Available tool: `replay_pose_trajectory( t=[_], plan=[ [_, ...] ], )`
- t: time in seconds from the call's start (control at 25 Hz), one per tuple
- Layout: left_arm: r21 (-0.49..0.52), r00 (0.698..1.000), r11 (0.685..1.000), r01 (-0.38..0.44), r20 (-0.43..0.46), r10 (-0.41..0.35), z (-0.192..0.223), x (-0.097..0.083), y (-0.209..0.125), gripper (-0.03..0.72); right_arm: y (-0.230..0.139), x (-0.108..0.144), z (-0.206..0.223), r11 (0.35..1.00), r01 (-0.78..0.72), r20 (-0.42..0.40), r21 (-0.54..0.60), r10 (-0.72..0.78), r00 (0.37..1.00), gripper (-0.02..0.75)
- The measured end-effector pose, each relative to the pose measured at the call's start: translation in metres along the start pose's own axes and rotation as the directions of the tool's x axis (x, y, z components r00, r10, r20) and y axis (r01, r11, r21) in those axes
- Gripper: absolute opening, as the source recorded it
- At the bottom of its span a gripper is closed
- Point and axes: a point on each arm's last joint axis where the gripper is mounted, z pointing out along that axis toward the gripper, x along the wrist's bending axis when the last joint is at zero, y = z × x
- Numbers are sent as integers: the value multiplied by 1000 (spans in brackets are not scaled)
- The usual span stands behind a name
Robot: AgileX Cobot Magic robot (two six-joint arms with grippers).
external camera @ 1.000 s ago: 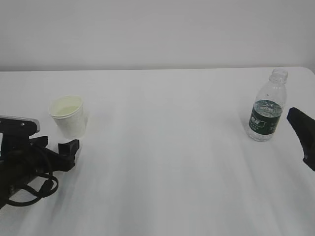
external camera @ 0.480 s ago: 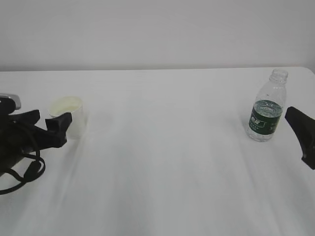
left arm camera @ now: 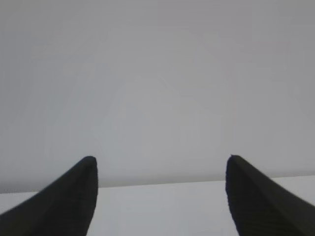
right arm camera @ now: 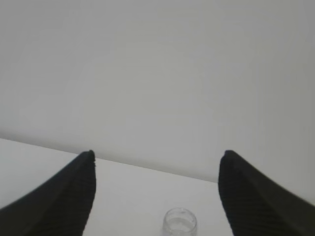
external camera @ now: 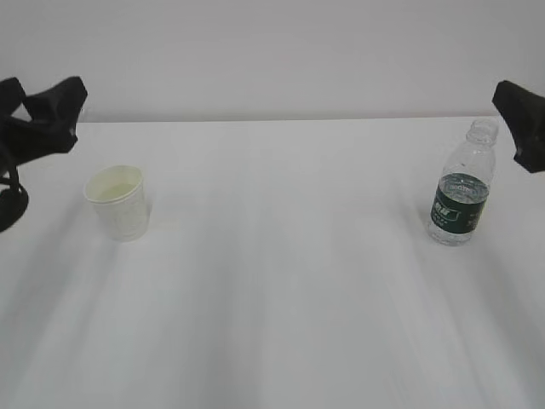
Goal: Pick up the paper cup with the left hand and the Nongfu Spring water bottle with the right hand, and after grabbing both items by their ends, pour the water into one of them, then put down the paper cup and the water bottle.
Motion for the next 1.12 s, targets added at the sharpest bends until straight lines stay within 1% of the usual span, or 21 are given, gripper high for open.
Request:
replay_pose_trajectory(
  t=[0.12,0.28,0.36,0.48,0.76,1.0,1.12],
  plan=[
    [32,999,999,-34,7,34,11,-4,17,579,12,-4,6,1000,12,15,22,-13,1000,590],
    [147,999,988,-37,22,34,22,-10,34,577,28,-6,1,998,46,24,52,-47,999,590],
    [231,999,972,-34,29,28,23,-12,38,577,33,-6,-5,995,61,30,77,-63,998,590],
    [298,999,954,-34,37,24,19,-14,44,577,40,-7,-18,990,76,49,119,-82,995,590],
    [345,999,938,-27,51,10,-2,-16,66,577,63,-9,-55,984,85,111,154,-103,989,590],
    [346,998,938,-24,66,1,-23,-17,89,577,76,-9,-91,984,37,175,174,-68,982,590],
    [345,997,938,-20,73,-5,-36,-18,101,577,78,-9,-110,979,10,208,202,-53,977,590]
  ],
)
